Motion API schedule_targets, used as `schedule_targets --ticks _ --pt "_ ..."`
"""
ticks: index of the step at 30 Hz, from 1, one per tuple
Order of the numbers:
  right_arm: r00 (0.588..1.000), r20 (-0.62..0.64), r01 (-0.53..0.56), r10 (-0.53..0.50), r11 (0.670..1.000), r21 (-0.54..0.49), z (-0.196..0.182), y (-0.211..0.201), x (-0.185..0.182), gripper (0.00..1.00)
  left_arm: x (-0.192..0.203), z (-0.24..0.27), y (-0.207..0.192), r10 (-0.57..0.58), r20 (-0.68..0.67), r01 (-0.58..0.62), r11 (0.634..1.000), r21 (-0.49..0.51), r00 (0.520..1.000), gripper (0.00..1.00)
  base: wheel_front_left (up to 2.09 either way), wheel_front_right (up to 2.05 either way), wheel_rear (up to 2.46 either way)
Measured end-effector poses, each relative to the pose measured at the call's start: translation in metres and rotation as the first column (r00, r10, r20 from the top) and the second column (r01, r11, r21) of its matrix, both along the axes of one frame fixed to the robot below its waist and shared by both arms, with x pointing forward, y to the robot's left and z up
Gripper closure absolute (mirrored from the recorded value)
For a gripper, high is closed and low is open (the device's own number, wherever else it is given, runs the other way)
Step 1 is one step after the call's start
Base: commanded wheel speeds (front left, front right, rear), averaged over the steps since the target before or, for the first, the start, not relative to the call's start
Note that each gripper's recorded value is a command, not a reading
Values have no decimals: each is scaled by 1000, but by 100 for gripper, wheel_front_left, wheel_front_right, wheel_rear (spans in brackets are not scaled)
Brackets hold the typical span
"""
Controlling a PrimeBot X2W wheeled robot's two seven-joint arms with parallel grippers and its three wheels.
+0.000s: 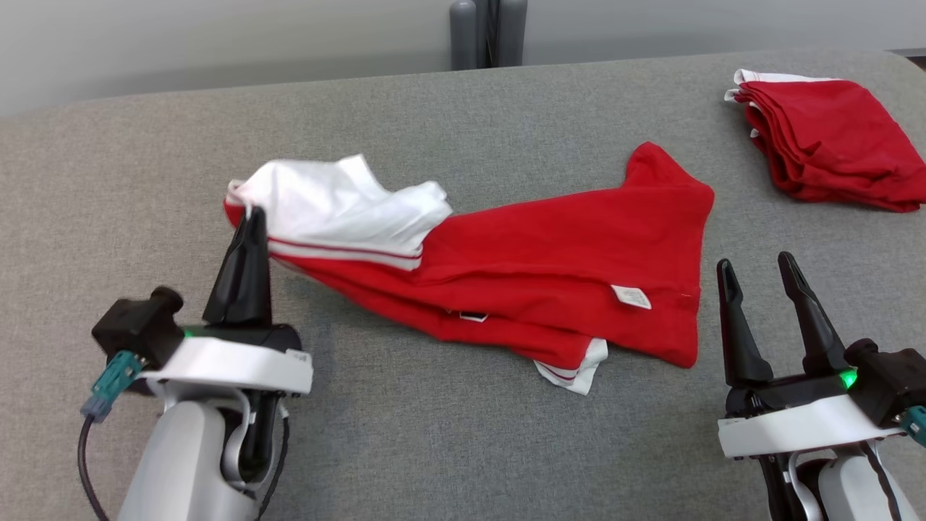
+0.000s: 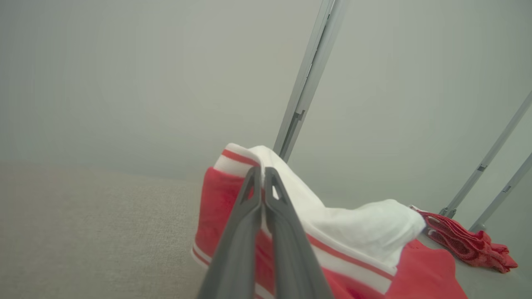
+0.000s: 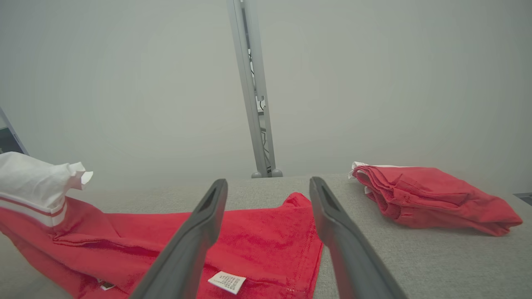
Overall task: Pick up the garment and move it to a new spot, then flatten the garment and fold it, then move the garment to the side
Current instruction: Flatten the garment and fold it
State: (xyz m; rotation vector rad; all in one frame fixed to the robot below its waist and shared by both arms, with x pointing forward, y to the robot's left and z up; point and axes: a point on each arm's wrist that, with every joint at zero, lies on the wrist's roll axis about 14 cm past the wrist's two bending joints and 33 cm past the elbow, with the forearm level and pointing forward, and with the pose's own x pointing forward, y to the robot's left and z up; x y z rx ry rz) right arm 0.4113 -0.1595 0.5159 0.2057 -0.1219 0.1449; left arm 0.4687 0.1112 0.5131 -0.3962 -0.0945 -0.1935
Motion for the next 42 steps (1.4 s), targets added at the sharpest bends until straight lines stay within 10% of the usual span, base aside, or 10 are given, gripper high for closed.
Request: schedule_targets --ticks 11,13,14,16,33,42 --pt "1000 1 5 -5 1000 -14 2 -2 -7 0 -34 -85 39 132 -279 -128 991 33 951 100 0 0 0" --pt "1000 5 8 -8 1000 -16 4 -3 -8 0 -46 -108 40 143 -356 -129 990 61 923 64 0 0 0" --pt "1000 5 8 -8 1000 -16 4 -3 -8 0 -46 -108 40 143 -356 -129 990 61 923 64 0 0 0" --pt "1000 -2 11 -11 1000 -17 2 -4 -12 0 -62 -135 39 152 -448 -132 988 75 881 0 0 0 0" --pt "998 -24 -56 56 998 -2 -3 18 -25 0 -41 20 43 164 33 -164 986 17 986 0 0 0 0" --pt "994 -80 -67 68 998 23 -19 23 -50 0 -82 -18 18 86 -75 -80 993 85 993 0 0 0 0"
